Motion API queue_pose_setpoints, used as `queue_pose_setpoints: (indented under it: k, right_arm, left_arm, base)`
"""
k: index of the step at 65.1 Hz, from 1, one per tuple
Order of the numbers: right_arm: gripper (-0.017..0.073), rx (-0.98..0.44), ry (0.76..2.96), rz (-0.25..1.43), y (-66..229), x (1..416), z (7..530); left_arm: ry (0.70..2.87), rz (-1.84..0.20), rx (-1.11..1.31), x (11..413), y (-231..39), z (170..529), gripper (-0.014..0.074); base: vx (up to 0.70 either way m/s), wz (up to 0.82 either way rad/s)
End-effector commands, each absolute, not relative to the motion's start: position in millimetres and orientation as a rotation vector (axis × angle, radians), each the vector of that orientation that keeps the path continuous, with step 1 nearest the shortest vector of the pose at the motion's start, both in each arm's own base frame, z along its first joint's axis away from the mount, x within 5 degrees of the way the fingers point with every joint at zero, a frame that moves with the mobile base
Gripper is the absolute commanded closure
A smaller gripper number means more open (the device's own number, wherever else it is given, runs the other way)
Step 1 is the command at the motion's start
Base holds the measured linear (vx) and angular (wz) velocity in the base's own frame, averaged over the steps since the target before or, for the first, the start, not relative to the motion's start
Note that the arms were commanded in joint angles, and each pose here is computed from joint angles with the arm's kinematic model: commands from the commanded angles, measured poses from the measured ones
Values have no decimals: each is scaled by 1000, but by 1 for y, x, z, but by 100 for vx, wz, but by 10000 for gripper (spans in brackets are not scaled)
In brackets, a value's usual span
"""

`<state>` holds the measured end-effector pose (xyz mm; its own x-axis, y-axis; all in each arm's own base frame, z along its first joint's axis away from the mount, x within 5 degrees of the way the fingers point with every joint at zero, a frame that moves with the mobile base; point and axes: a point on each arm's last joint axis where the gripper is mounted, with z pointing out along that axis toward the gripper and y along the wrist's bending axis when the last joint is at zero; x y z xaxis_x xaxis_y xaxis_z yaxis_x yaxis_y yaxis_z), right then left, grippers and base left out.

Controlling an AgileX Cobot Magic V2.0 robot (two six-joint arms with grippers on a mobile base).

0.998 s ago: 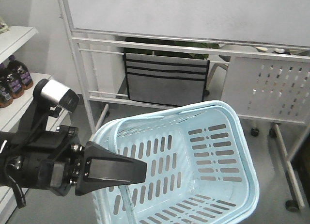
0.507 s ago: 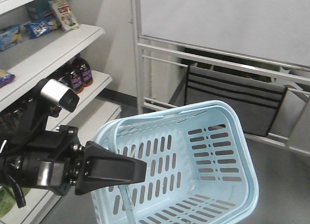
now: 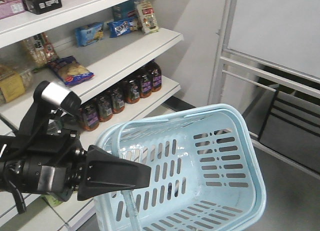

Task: Place coke in basket with both arms
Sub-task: 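Drive the base to the shelf with the red Coca-Cola can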

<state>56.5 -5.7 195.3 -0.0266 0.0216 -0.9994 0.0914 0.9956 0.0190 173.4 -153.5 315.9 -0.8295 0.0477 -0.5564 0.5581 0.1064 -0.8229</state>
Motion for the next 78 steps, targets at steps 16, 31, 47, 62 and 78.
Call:
queue_pose_setpoints:
  k: [16,31,47,62,78]
  right_arm:
    - [564,64,1518,-66,-5,56,201]
    - [564,64,1518,-66,-5,56,201]
    - [564,64,1518,-66,-5,56,201]
    - [564,64,1518,-66,-5,56,201]
    - [564,64,1518,-66,-5,56,201]
  left_arm:
    - [1805,-1998,706,157,-153,344,600]
    - [1805,-1998,706,157,-153,344,600]
    - [1805,-1998,706,157,-153,344,600]
    - [1805,-1998,706,157,-153,344,600]
    - [1805,-1998,706,157,-153,344,600]
  base:
    - [10,40]
    - [9,43]
    - [9,47]
    - [8,41]
    - [7,36]
